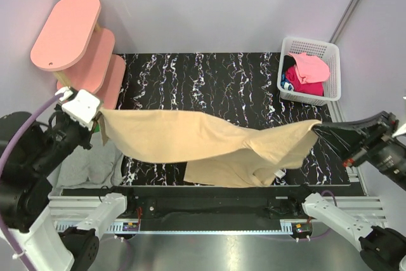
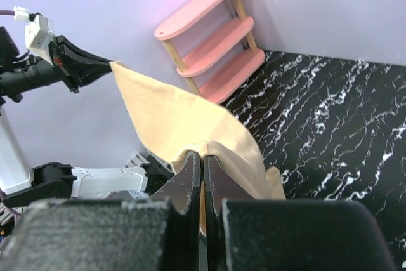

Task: Fold and stack the t-shirts
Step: Flatten the tshirt out

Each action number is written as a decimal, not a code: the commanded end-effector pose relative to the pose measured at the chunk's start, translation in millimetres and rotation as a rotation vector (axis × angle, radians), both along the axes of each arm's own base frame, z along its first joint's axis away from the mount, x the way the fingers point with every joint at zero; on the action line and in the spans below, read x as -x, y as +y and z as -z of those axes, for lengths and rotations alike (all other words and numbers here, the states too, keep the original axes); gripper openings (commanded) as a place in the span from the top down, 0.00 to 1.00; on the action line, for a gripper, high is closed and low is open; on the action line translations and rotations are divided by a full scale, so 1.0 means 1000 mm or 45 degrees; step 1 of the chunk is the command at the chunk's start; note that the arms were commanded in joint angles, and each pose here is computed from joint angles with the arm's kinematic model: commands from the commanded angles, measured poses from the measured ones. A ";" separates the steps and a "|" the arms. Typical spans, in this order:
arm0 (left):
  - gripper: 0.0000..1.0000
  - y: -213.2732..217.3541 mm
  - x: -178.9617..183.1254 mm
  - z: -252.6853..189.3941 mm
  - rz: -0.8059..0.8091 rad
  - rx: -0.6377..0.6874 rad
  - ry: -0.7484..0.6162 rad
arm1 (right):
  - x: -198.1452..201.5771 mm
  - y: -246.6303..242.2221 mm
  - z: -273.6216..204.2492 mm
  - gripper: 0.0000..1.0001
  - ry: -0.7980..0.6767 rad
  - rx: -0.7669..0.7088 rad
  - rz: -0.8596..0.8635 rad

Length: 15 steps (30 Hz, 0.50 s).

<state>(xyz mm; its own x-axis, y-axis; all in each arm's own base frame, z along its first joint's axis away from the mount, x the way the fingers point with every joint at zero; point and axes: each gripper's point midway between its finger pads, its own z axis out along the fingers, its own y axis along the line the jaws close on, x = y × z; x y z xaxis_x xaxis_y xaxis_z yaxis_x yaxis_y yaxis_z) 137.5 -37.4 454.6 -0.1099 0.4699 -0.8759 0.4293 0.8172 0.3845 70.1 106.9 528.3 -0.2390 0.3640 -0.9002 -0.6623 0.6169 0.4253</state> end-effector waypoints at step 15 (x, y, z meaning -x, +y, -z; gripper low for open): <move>1.00 -0.032 -0.081 0.143 0.180 0.013 0.339 | -0.139 -0.002 0.036 1.00 0.125 0.226 0.483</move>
